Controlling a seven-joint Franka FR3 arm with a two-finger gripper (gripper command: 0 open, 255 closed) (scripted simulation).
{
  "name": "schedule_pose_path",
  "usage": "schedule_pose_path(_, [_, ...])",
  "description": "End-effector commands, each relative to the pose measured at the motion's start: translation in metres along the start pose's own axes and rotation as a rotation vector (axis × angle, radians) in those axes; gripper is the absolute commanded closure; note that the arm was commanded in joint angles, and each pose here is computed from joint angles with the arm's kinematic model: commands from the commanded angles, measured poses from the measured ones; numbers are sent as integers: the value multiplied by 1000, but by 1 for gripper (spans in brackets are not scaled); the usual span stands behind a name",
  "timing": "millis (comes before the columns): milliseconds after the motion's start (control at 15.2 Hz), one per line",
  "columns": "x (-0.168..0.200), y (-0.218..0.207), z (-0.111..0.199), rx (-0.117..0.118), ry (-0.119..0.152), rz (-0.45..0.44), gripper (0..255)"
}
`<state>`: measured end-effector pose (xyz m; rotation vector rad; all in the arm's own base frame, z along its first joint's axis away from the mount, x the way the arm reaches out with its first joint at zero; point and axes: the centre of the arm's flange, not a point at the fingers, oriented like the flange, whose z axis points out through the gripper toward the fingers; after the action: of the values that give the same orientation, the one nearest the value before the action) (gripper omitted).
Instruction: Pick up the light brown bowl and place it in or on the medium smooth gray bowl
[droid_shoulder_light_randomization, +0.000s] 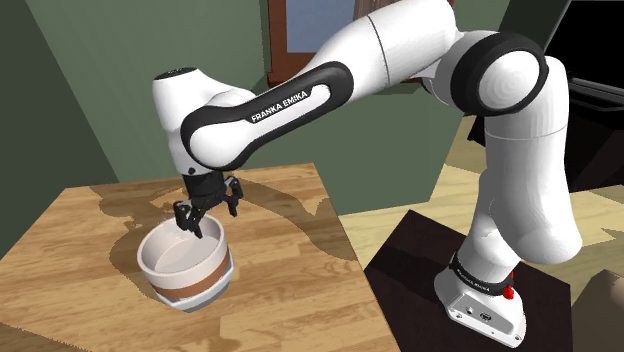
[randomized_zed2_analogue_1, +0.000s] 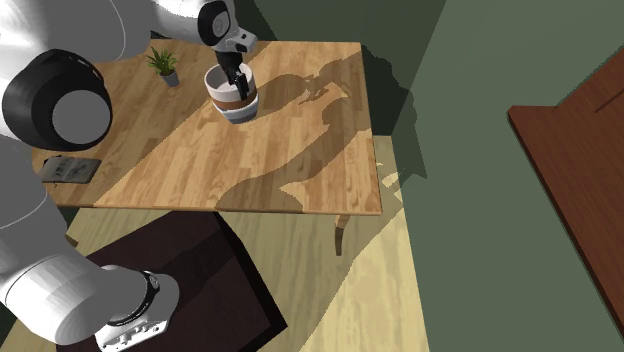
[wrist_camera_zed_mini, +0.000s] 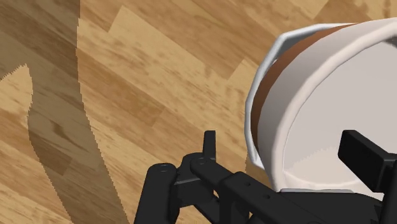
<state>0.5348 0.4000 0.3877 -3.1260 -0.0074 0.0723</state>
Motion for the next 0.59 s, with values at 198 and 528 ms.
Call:
schedule_pose_path(198, [1, 0, -44, 0, 0, 0, 0])
schedule_pose_path(528, [1, 0, -44, 0, 0, 0, 0])
